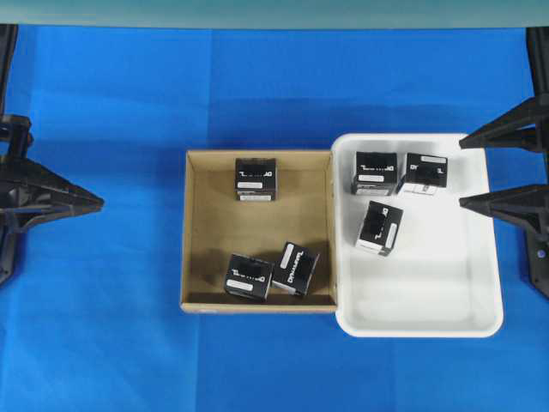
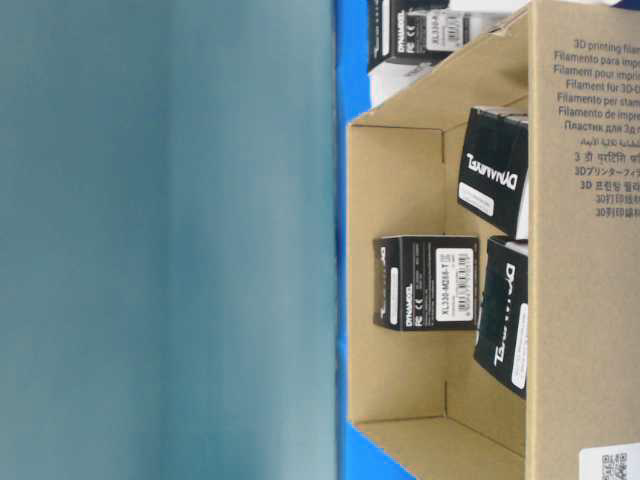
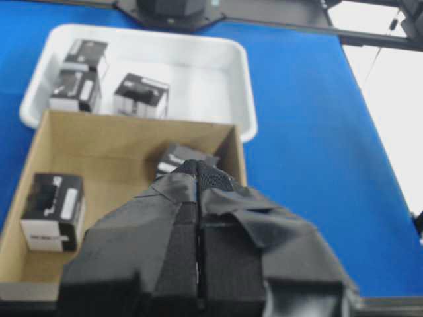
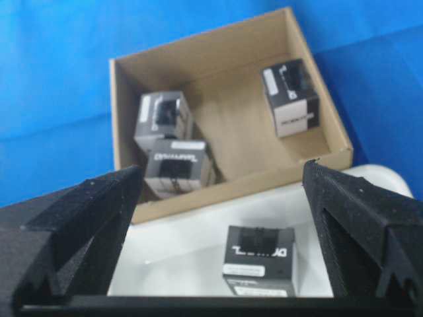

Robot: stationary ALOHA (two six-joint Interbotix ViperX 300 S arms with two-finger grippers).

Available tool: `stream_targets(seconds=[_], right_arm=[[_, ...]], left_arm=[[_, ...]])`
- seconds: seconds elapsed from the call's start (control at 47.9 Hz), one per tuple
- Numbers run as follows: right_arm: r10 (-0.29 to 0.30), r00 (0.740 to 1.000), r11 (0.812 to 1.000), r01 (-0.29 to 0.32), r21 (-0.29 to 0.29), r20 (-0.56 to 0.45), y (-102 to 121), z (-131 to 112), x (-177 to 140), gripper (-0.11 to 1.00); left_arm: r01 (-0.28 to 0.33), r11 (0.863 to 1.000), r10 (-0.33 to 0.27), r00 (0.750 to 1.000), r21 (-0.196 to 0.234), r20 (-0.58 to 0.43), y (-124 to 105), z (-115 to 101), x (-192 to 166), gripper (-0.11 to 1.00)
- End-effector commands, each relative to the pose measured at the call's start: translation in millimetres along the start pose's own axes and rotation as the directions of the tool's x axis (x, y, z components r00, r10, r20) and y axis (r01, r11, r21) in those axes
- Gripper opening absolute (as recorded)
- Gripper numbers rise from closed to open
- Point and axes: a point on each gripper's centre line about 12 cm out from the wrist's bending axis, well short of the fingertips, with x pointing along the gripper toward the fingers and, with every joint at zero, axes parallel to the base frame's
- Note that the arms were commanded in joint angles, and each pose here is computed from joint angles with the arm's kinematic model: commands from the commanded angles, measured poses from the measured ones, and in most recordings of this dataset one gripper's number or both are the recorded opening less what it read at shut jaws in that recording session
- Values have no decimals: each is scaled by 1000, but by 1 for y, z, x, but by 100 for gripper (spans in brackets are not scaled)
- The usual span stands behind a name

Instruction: Pick a box that is randomly placed inside the cardboard box.

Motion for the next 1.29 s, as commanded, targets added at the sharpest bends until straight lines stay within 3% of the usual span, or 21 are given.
stream_targets(seconds=[0.0,0.397,0.772,1.273], right_arm=[[2,1000,1000,-2,-1,18,1,3,-2,99],[9,999,1000,-8,-13,48,1,-4,-12,99],[7,1000,999,-8,38,28,-2,-16,-11,99],[37,995,999,-38,17,92,4,-11,-25,99]], left_arm=[[7,1000,-7,999,-6,35,-2,10,-3,-7],[7,1000,-7,999,3,45,-2,12,-5,-7],[5,997,-9,999,74,53,-2,13,-5,-7],[1,998,-5,999,64,54,-1,12,-7,-7]])
